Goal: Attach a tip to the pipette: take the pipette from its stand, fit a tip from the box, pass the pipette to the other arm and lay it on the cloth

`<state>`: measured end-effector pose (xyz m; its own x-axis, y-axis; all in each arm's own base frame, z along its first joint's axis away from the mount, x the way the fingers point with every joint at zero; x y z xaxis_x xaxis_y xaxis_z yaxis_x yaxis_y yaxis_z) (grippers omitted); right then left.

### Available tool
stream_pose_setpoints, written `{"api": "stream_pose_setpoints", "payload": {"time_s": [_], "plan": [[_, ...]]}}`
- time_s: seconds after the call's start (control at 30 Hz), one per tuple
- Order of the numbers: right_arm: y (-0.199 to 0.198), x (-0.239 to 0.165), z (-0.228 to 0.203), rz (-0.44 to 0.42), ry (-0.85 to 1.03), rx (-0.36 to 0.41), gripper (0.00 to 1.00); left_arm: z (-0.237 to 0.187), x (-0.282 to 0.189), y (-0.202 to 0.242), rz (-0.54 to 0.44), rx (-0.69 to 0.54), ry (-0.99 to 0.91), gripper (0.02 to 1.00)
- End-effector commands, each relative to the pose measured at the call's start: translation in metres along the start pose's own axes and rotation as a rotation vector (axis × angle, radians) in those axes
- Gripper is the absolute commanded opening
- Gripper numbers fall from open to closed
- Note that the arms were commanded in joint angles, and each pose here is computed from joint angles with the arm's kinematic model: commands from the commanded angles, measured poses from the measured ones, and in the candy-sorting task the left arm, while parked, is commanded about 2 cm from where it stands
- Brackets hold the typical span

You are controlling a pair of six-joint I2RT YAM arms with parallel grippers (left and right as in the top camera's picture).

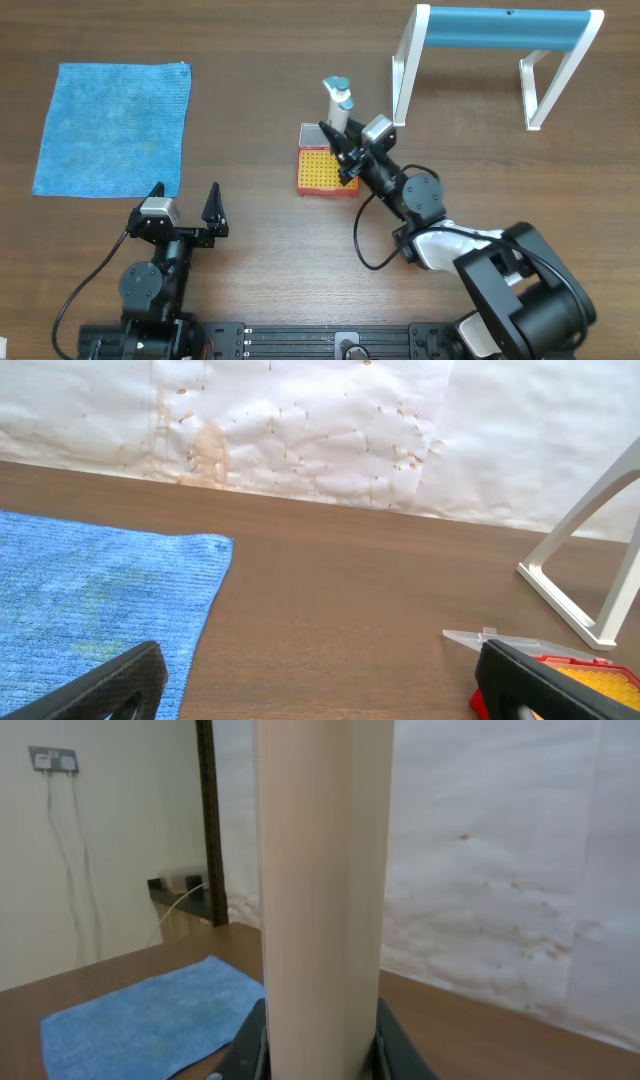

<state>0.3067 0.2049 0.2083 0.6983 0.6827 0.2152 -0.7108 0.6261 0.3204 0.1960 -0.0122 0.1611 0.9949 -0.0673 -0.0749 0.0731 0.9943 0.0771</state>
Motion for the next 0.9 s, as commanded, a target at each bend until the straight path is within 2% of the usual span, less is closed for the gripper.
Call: {"api": "stream_pose_setpoints", "payload": {"time_s": [0.03,0.1,0.2,0.9], "plan": [[0.002,0.006,-0.031,0.013,0.077,0.041,0.077,-0.001,0.000,0.002,0.015,0.009,0.003,0.998],[-0.002,0.012,-0.038,0.008,0.090,0.043,0.080,-0.001,0.000,0.002,0.015,0.009,0.003,0.998],[-0.008,0.013,-0.050,-0.002,0.119,-0.005,0.080,-0.001,0.000,0.002,0.015,0.009,0.003,0.998],[-0.012,0.021,-0.057,-0.004,0.128,-0.002,0.080,-0.001,0.000,0.002,0.015,0.009,0.003,0.998]]}}
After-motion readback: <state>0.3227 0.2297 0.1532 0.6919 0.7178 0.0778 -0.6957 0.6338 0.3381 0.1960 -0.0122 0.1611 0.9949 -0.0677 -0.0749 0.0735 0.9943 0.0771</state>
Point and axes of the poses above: each gripper's point midway between its finger pads, its own x axis out along the fingers, its own y axis along the line the jaws close on, z = x × y, the point moved 5 cm from there along -x, back along the fingers, and after that the axes turned 15 degrees about x, right-handed, at the moved point
